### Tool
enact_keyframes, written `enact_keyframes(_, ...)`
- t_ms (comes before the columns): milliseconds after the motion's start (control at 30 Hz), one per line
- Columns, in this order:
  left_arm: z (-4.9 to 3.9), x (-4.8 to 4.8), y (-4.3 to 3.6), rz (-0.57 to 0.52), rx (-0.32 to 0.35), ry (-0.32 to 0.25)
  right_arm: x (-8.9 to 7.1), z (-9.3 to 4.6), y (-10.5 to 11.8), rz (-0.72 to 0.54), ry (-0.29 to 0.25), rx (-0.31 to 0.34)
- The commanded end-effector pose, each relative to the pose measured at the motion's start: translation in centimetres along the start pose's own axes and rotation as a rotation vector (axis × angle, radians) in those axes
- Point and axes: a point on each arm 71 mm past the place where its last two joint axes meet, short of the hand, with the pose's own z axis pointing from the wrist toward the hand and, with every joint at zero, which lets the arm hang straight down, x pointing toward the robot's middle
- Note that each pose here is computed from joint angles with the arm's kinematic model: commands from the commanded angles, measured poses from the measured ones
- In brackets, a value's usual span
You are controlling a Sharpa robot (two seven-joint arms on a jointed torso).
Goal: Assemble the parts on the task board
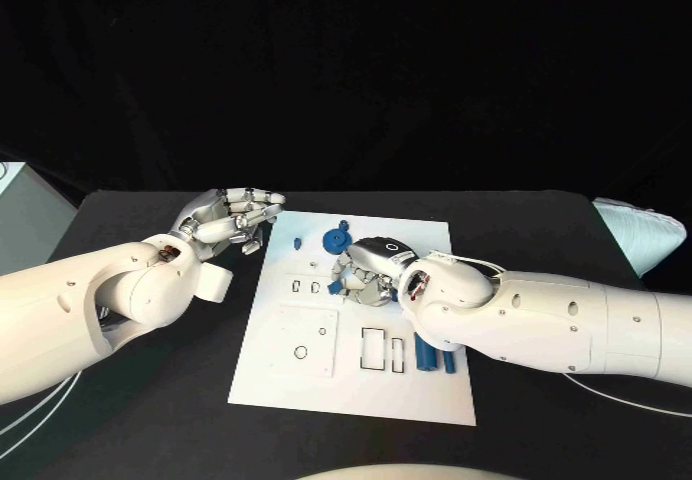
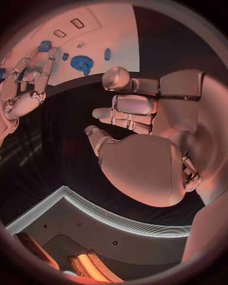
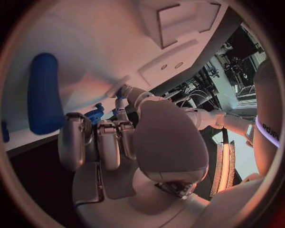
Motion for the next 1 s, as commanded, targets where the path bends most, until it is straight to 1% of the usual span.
enact_keyframes(33,0.04,0.23,-0.06,-0.004,0.004,0.019,0.65,-0.05,-0.06,-0.024,0.06,0.001)
enact_keyframes(267,0.03,0.2,-0.05,-0.004,0.003,0.018,0.83,-0.03,-0.11,-0.031,0.084,0.007)
enact_keyframes(533,0.03,0.2,-0.04,-0.004,0.002,0.018,0.92,-0.02,-0.18,-0.035,0.097,0.014)
enact_keyframes(800,0.05,0.21,-0.02,-0.003,-0.001,0.018,0.87,0.02,-0.23,-0.033,0.088,0.025)
enact_keyframes(1000,0.06,0.25,0.0,0.006,-0.003,0.021,0.74,0.04,-0.04,-0.029,0.066,0.028)
